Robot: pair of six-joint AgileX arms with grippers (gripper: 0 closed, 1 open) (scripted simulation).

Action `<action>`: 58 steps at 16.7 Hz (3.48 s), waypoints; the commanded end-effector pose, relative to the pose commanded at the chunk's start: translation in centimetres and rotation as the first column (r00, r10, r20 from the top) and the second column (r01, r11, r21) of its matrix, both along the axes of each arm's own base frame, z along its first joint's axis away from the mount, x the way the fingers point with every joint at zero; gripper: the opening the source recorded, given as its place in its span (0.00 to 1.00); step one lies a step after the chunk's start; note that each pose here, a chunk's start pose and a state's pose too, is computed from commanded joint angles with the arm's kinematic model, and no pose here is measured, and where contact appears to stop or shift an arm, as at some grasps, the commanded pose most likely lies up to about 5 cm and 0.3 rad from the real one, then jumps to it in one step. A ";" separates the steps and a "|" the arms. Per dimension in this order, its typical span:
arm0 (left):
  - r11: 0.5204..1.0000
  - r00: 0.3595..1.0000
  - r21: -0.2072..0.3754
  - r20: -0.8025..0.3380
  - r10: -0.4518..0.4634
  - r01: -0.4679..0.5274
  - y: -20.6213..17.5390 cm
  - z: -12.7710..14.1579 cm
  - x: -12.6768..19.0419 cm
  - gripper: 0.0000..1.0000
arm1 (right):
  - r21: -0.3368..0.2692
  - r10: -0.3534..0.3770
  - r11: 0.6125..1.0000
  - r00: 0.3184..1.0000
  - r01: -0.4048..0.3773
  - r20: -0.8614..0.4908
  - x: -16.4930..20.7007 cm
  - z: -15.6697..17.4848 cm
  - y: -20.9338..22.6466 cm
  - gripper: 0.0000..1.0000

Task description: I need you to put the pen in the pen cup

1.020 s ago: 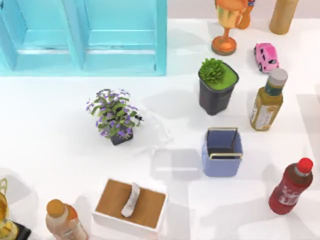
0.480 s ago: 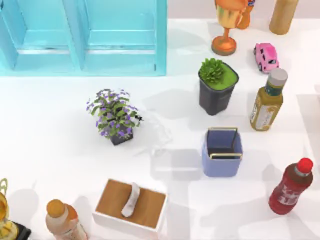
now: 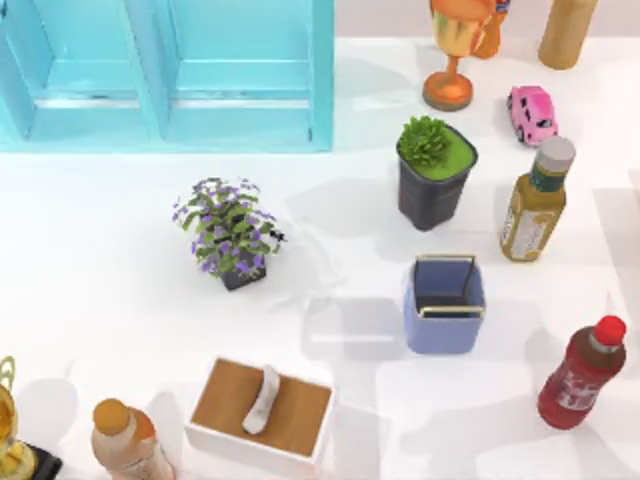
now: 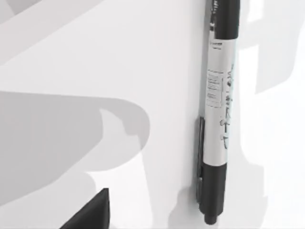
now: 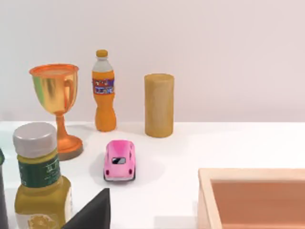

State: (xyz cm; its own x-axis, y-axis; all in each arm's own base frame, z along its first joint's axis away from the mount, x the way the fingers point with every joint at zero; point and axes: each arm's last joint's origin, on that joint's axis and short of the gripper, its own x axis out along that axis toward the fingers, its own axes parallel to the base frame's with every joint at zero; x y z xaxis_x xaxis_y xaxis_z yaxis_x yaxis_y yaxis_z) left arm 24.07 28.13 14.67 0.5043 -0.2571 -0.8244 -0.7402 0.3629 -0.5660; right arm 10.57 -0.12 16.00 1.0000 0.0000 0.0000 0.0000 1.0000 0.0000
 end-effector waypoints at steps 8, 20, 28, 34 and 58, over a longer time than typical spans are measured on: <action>1.000 1.000 0.002 0.002 0.000 0.000 -0.8 -3.7 2.5 1.00 | 0.000 0.000 1.000 1.000 0.000 0.000 0.0 0.0 0.0 1.00; 1.000 1.000 0.000 0.000 0.000 0.000 -2.6 -8.2 5.0 0.77 | 0.000 0.000 1.000 1.000 0.000 0.000 0.0 0.0 0.0 1.00; 1.000 1.000 0.000 0.000 0.000 0.000 -2.6 -8.2 5.0 0.17 | 0.000 0.000 1.000 1.000 0.000 0.000 0.0 0.0 0.0 1.00; 1.000 1.000 0.000 0.000 0.000 0.000 -2.6 -8.2 5.0 0.00 | 0.000 0.000 1.000 1.000 0.000 0.000 0.0 0.0 0.0 1.00; 0.998 0.999 0.050 0.017 0.027 -0.028 -1.0 9.7 -11.1 0.00 | 0.000 0.000 1.000 1.000 0.000 0.000 0.0 0.0 0.0 1.00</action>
State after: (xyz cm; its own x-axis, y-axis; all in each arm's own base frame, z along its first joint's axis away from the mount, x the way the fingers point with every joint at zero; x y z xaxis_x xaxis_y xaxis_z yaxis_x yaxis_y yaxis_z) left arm 12.94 27.15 24.32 0.5245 -0.2016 -0.8272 -0.7410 0.3705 -0.5601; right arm 10.57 -0.12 16.00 1.0000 0.0000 0.0000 0.0000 1.0000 0.0000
